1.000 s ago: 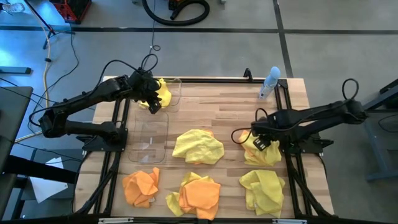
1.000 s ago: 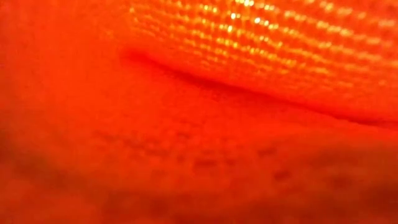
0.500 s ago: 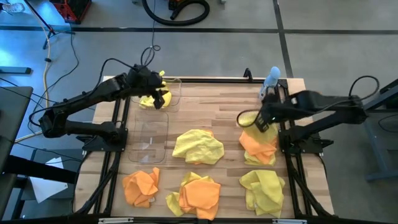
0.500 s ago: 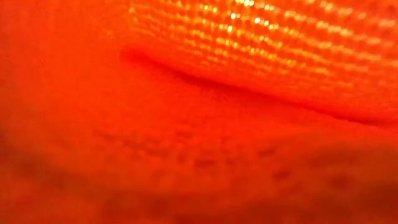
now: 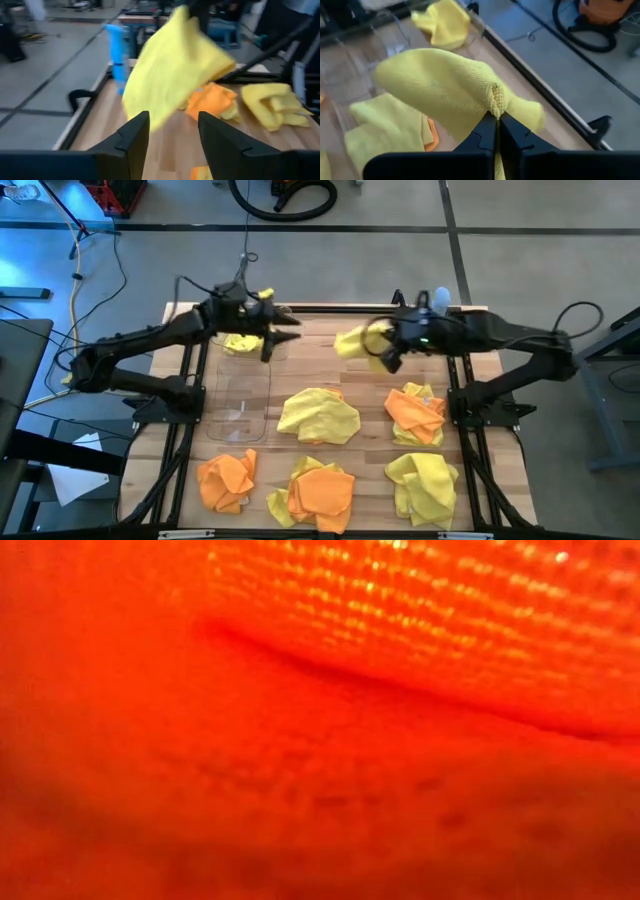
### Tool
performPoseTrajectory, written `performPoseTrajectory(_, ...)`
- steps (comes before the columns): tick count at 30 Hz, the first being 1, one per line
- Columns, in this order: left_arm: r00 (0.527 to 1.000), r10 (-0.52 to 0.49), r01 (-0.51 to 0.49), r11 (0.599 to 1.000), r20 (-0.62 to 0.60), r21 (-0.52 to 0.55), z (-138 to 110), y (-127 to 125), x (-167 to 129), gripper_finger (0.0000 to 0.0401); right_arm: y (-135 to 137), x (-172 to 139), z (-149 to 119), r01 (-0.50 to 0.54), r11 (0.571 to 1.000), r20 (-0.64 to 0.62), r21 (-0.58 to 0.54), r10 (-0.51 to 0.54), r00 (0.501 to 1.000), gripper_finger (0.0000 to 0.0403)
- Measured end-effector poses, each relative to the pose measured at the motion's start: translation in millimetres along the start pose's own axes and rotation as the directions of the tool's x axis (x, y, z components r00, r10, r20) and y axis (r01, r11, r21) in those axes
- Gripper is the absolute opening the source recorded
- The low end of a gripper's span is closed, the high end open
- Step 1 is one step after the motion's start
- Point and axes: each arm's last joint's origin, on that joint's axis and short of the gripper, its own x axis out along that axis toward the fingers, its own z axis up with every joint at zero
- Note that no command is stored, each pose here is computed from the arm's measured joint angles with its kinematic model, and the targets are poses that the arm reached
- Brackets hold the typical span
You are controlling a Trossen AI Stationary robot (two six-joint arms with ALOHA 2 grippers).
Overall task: Sort microfiber towel by color & place in baskets
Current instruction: Put the yellow microfiber towel into the top transparent bin
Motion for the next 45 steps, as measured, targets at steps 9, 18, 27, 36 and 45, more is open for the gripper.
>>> performPoseTrajectory(9, 0.999, -0.045, 0.044, 0.998, 0.029, 0.044, -11.2, -15.3, 51.8, 0.0207, 25.7, 73.6, 18.5, -0.107, 0.991, -0.03, -0.08, 0.105, 0.994, 0.0)
performPoseTrajectory(18, 0.998, 0.065, -0.065, 0.997, 0.012, 0.05, -26.9, -16.0, 82.3, 0.0218, 45.5, 95.9, 38.4, -0.23, 0.955, 0.138, -0.189, 0.258, 0.956, 0.0)
performPoseTrajectory(27, 0.993, 0.118, -0.118, 0.992, 0.005, 0.046, -25.7, -14.8, 79.7, 0.014, 46.0, 95.3, 41.4, -0.226, 0.953, 0.17, -0.2, 0.261, 0.95, 0.0022)
performPoseTrajectory(36, 0.986, 0.158, -0.155, 0.986, -0.045, 0.06, -19.1, -9.5, 56.2, 0.0011, 31.1, 90.2, 36.8, -0.201, 0.967, 0.105, -0.159, 0.219, 0.97, 0.0124)
performPoseTrajectory(45, 0.876, 0.463, -0.42, 0.87, -0.135, 0.258, -6.2, 23.1, -27.0, 0.0002, 23.8, 102.5, 4.1, -0.14, 0.986, -0.146, -0.089, 0.126, 0.981, 0.0157)
